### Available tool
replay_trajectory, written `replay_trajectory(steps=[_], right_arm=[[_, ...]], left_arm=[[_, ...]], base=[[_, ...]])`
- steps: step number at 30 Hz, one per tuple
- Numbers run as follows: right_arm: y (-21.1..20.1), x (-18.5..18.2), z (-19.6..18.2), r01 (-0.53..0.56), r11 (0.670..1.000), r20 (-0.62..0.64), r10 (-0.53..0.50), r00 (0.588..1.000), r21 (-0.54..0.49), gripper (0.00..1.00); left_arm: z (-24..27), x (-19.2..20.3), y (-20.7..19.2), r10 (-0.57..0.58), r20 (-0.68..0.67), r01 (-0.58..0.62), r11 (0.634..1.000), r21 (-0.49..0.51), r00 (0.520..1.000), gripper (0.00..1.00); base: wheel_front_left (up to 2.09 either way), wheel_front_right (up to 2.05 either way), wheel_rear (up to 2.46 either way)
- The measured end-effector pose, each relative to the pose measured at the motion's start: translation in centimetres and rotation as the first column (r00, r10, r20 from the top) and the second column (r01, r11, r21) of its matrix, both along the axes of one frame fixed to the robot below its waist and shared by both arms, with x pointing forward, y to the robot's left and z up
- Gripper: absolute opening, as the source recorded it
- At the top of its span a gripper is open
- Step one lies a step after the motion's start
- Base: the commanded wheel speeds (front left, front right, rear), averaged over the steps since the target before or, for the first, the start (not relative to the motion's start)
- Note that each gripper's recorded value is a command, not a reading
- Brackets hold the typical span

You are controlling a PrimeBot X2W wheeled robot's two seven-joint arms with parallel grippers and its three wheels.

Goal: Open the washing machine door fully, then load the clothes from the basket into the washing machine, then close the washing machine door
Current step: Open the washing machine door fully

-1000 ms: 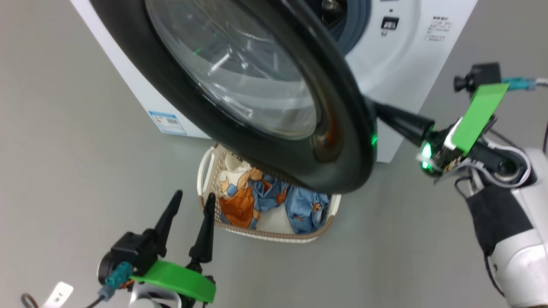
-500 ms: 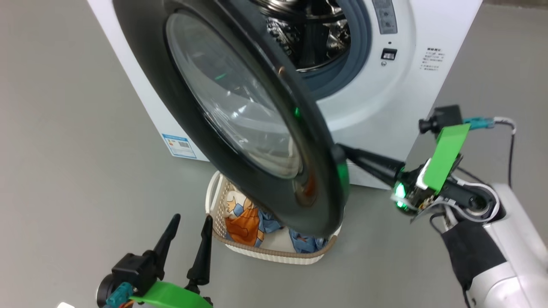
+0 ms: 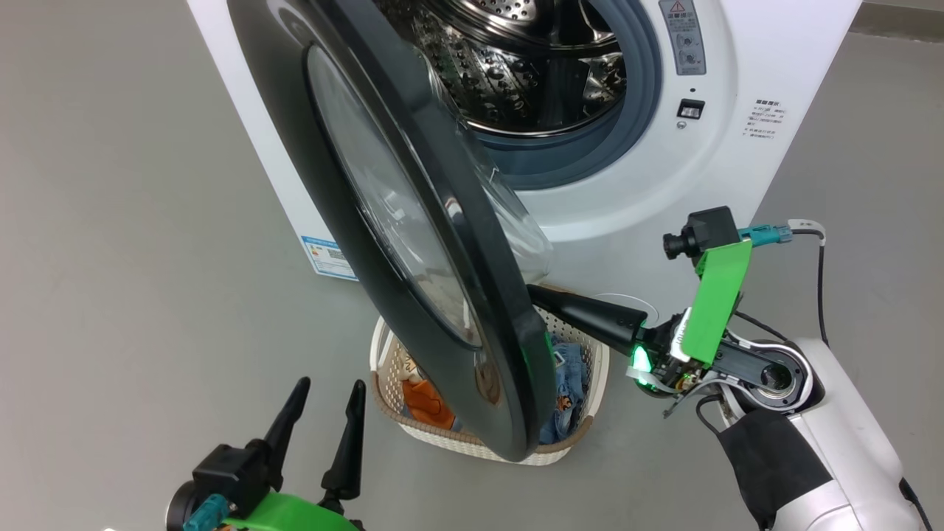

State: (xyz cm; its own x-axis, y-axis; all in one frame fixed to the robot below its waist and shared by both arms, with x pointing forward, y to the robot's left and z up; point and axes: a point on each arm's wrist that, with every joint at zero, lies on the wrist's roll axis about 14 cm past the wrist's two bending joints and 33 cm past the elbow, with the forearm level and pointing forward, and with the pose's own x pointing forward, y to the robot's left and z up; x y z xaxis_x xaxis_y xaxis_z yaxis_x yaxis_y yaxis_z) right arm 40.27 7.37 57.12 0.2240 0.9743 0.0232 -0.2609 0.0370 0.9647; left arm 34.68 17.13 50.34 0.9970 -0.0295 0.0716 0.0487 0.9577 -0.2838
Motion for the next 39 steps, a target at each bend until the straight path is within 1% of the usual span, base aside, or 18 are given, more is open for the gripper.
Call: replay_trajectory(steps=[19, 23, 25, 26, 27, 28, 29, 30, 31, 32, 35, 39], right_arm=[[1.4, -1.9, -0.3, -0.049, 0.999, -0.009, 0.049, 0.999, 0.001, 0.00], [1.3, -1.6, 0.0, -0.014, 1.000, -0.002, 0.014, 1.000, 0.011, 0.00], [1.2, -1.3, 0.0, 0.015, 1.000, 0.014, -0.015, 1.000, -0.001, 0.00], [1.1, -1.2, 0.0, 0.027, 1.000, 0.021, -0.027, 0.999, -0.007, 0.03], [1.0, -1.1, -0.1, 0.040, 0.999, 0.028, -0.040, 0.999, -0.011, 0.19], [0.8, -0.9, 0.0, 0.054, 0.998, 0.034, -0.053, 0.998, -0.013, 0.40], [0.6, -0.8, 0.0, 0.069, 0.998, 0.037, -0.069, 0.997, -0.013, 0.49], [0.3, -0.7, -0.1, 0.085, 0.996, 0.037, -0.084, 0.996, -0.014, 0.63], [-0.1, -0.7, -0.3, 0.100, 0.995, 0.036, -0.099, 0.994, -0.019, 0.95], [-0.4, -0.6, -0.6, 0.117, 0.993, 0.035, -0.116, 0.993, -0.025, 1.00], [-1.9, -0.1, -1.2, 0.189, 0.981, 0.041, -0.188, 0.981, -0.043, 1.00], [-4.0, 0.6, -1.7, 0.286, 0.956, 0.067, -0.281, 0.957, -0.069, 1.00]], left_arm=[[0.2, 0.1, -0.1, -0.004, 0.007, 0.004, 1.000, -0.001, 1.000, 1.00], [0.3, 0.2, -0.1, -0.004, 0.011, 0.004, 1.000, -0.001, 1.000, 1.00], [0.4, 0.2, -0.2, -0.008, 0.013, 0.008, 1.000, -0.001, 1.000, 1.00], [0.4, 0.3, -0.3, -0.011, 0.013, 0.011, 1.000, -0.001, 1.000, 1.00], [0.4, 0.3, -0.4, -0.013, 0.013, 0.013, 1.000, -0.002, 1.000, 1.00], [0.4, 0.3, -0.5, -0.016, 0.014, 0.016, 1.000, -0.002, 1.000, 1.00], [0.4, 0.4, -0.5, -0.019, 0.015, 0.019, 1.000, -0.002, 1.000, 1.00], [0.5, 0.4, -0.6, -0.023, 0.017, 0.023, 1.000, -0.002, 1.000, 1.00], [0.5, 0.5, -0.8, -0.027, 0.019, 0.027, 1.000, -0.003, 0.999, 1.00], [0.6, 0.6, -0.9, -0.030, 0.021, 0.030, 1.000, -0.003, 0.999, 1.00], [0.7, 0.7, -1.2, -0.043, 0.025, 0.043, 0.999, -0.004, 0.999, 1.00], [0.8, 1.0, -1.7, -0.059, 0.030, 0.059, 0.998, -0.006, 0.998, 1.00]], base=[[0.00, 0.00, 0.00], [0.00, 0.00, 0.00], [0.00, 0.00, 0.00], [0.00, 0.00, 0.00], [0.00, 0.00, 0.00], [0.00, 0.00, 0.00], [0.00, 0.00, 0.00], [0.00, 0.00, 0.00], [0.00, 0.00, 0.00], [0.00, 0.00, 0.00], [0.00, 0.00, 0.00], [0.00, 0.00, 0.00]])
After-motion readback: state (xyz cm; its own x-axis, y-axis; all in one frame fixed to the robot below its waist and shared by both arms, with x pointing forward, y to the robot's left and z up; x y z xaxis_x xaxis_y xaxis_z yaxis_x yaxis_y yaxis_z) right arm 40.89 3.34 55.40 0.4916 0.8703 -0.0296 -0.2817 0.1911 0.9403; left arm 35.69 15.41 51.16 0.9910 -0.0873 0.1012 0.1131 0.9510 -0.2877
